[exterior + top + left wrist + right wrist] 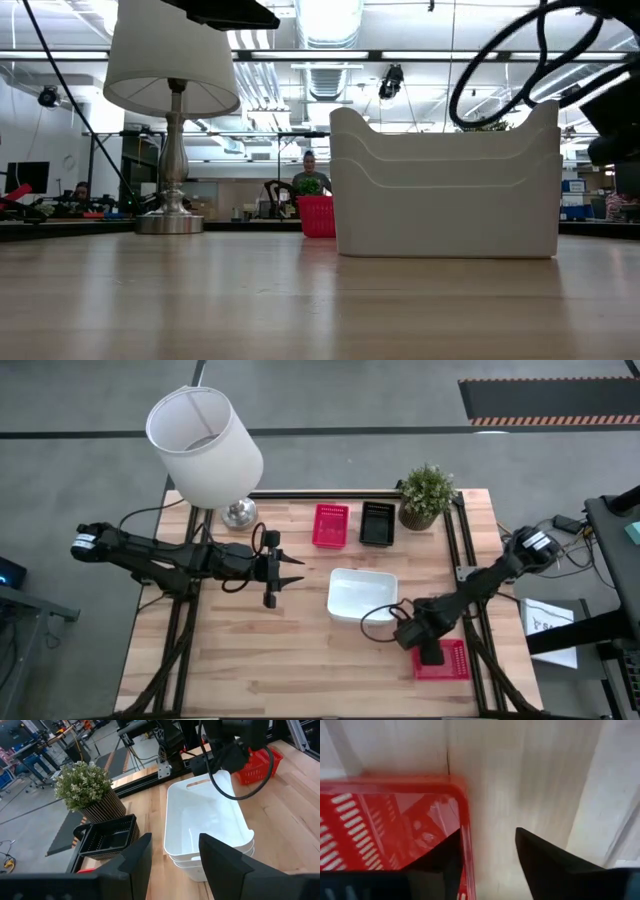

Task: Stack baskets by color
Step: Stack the bottom red bin into the other red bins

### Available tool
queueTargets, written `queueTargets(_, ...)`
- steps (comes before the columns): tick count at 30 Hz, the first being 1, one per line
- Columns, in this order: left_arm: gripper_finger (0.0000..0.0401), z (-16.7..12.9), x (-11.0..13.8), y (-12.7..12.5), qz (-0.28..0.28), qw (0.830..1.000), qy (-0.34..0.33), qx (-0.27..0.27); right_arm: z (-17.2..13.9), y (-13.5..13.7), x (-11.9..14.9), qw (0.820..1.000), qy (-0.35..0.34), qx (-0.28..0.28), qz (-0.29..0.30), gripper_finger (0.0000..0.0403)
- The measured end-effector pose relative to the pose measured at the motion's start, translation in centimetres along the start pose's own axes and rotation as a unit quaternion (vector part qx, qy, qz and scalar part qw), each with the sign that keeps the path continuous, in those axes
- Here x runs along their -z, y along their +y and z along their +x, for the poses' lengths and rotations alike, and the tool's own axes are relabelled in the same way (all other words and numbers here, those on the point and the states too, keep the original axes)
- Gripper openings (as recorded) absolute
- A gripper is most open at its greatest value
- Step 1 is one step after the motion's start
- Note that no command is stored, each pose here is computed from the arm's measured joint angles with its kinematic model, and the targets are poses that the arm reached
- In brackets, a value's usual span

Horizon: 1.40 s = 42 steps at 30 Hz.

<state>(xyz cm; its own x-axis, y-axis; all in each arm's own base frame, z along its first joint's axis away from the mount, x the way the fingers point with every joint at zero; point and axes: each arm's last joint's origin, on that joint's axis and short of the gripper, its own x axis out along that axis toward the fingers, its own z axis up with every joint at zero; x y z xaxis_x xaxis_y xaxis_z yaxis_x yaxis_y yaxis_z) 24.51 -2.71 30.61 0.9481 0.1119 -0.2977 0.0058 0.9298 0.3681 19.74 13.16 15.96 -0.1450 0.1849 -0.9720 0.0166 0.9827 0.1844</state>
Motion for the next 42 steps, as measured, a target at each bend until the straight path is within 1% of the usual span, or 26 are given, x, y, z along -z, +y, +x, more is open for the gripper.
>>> queueTargets(6, 0.0147, 0.0, 0.0, 0.0, 0.000, 1.000, 0.000, 0.000, 0.2, 0.0, -0.1, 1.000, 0.008, -0.001, -0.024, 0.0067)
queueTargets(9, 0.0147, 0.0, 0.0, 0.0, 0.000, 1.000, 0.000, 0.000, -0.3, 0.1, 0.2, 0.999, 0.005, -0.017, -0.034, 0.0020)
queueTargets(12, 0.0147, 0.0, 0.0, 0.0, 0.000, 1.000, 0.000, 0.000, -1.2, 0.2, 0.7, 0.998, 0.005, -0.052, -0.043, 0.0012)
queueTargets(16, 0.0147, 0.0, 0.0, 0.0, 0.000, 1.000, 0.000, 0.000, -3.1, 0.4, 1.8, 0.991, -0.007, -0.120, -0.062, 0.0009)
queueTargets(19, 0.0147, 0.0, 0.0, 0.0, 0.000, 1.000, 0.000, 0.000, -5.0, 0.3, 2.8, 0.986, -0.042, -0.152, -0.050, 0.0009)
queueTargets(22, 0.0147, 0.0, 0.0, 0.0, 0.000, 1.000, 0.000, 0.000, -7.3, 0.1, 3.7, 0.977, -0.097, -0.188, -0.030, 0.0009)
queueTargets(24, 0.0147, 0.0, 0.0, 0.0, 0.000, 1.000, 0.000, 0.000, -9.0, -0.2, 4.3, 0.968, -0.155, -0.195, -0.015, 0.0009)
queueTargets(26, 0.0147, 0.0, 0.0, 0.0, 0.000, 1.000, -0.001, 0.000, -10.6, -0.7, 4.8, 0.957, -0.228, -0.180, 0.010, 0.0009)
queueTargets(27, 0.0147, 0.0, -0.1, 0.0, -0.001, 1.000, -0.003, -0.001, -11.4, -0.9, 5.0, 0.948, -0.269, -0.170, 0.022, 0.0009)
queueTargets(28, 0.0147, 0.0, -0.1, 0.0, -0.001, 1.000, -0.005, -0.002, -12.2, -1.1, 5.1, 0.937, -0.308, -0.158, 0.036, 0.0009)
queueTargets(30, 0.0147, 0.0, -0.2, 0.0, -0.002, 1.000, -0.008, -0.003, -13.7, -1.5, 5.4, 0.911, -0.383, -0.136, 0.069, 0.0009)
queueTargets(32, 0.0147, 0.0, -0.2, 0.0, -0.002, 1.000, -0.008, -0.003, -15.2, -2.0, 5.5, 0.887, -0.440, -0.115, 0.084, 0.0009)
queueTargets(35, 0.0147, 0.0, -0.2, 0.1, -0.001, 1.000, -0.008, -0.003, -17.1, -2.7, 5.5, 0.860, -0.494, -0.076, 0.101, 0.0009)
queueTargets(39, 0.0147, 0.0, -0.2, 0.0, -0.001, 1.000, -0.008, -0.003, -19.2, -3.7, 4.3, 0.825, -0.540, -0.017, 0.164, 0.0009)
queueTargets(42, 0.0147, 0.0, -0.2, 0.1, -0.001, 1.000, -0.009, -0.003, -20.6, -4.7, 2.7, 0.818, -0.547, 0.017, 0.180, 0.0009)
